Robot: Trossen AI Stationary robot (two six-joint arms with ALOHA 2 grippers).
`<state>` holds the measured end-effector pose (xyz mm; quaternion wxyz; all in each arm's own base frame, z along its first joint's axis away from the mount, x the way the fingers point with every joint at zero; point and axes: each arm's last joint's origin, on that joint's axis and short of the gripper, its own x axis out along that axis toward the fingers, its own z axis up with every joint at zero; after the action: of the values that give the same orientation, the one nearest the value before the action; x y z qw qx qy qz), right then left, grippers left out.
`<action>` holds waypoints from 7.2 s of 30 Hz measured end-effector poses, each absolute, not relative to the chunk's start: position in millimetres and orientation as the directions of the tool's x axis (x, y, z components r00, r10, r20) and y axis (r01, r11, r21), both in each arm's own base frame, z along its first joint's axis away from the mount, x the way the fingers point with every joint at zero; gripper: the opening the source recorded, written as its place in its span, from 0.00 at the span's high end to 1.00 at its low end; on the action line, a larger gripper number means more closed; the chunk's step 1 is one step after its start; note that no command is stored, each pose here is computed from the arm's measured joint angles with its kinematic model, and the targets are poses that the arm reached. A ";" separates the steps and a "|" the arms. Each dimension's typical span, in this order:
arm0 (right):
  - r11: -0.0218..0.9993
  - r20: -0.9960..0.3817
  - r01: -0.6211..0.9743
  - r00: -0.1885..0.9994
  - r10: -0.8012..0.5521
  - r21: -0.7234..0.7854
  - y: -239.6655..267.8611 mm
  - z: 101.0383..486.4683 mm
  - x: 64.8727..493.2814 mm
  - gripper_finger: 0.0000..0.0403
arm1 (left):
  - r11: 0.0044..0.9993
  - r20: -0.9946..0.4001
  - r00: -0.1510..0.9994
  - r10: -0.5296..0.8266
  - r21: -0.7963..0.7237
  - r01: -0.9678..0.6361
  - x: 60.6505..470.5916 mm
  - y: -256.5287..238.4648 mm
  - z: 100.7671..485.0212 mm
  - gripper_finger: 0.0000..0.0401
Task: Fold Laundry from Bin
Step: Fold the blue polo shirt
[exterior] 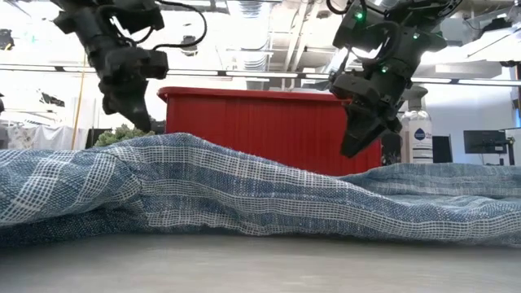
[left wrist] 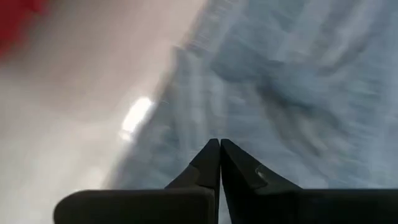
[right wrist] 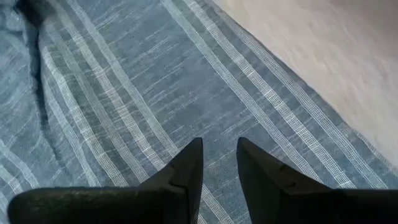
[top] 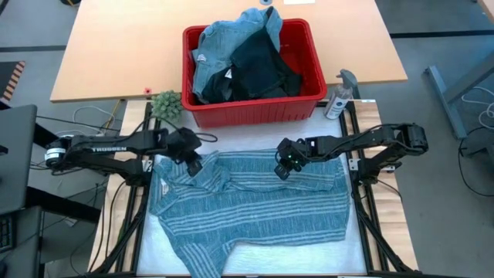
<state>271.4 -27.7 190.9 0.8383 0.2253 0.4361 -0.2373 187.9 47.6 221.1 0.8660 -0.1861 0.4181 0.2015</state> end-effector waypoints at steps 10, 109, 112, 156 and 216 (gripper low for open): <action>0.792 -0.834 0.587 0.514 -0.202 0.170 -27.8 191.3 272.0 0.69 | 0.944 -0.603 0.788 0.124 -0.173 -0.281 213.3 67.8 232.5 0.69; 0.891 -0.571 0.180 0.814 0.103 0.416 -21.0 171.2 447.2 0.34 | 0.685 -0.949 0.273 0.157 -0.095 -0.722 177.7 -3.6 214.9 0.89; 0.877 -0.571 0.168 0.810 0.137 0.449 -24.7 165.3 457.5 0.34 | 0.684 -0.947 0.274 0.167 -0.089 -0.724 177.8 -3.3 215.0 0.89; 0.865 -0.591 0.184 0.792 0.151 0.467 -20.3 153.0 461.0 0.94 | 0.638 -0.925 0.176 0.338 0.087 -0.765 166.2 2.2 215.4 0.94; 0.887 -0.719 0.299 0.693 0.052 0.352 -32.5 154.7 446.1 0.92 | 0.522 -0.878 0.471 0.085 -0.363 -0.772 146.0 -59.8 160.7 0.94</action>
<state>446.1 -32.5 154.7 0.8916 0.2274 0.3855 -0.0692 146.0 -59.8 160.7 0.7590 -0.3992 0.4300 0.2822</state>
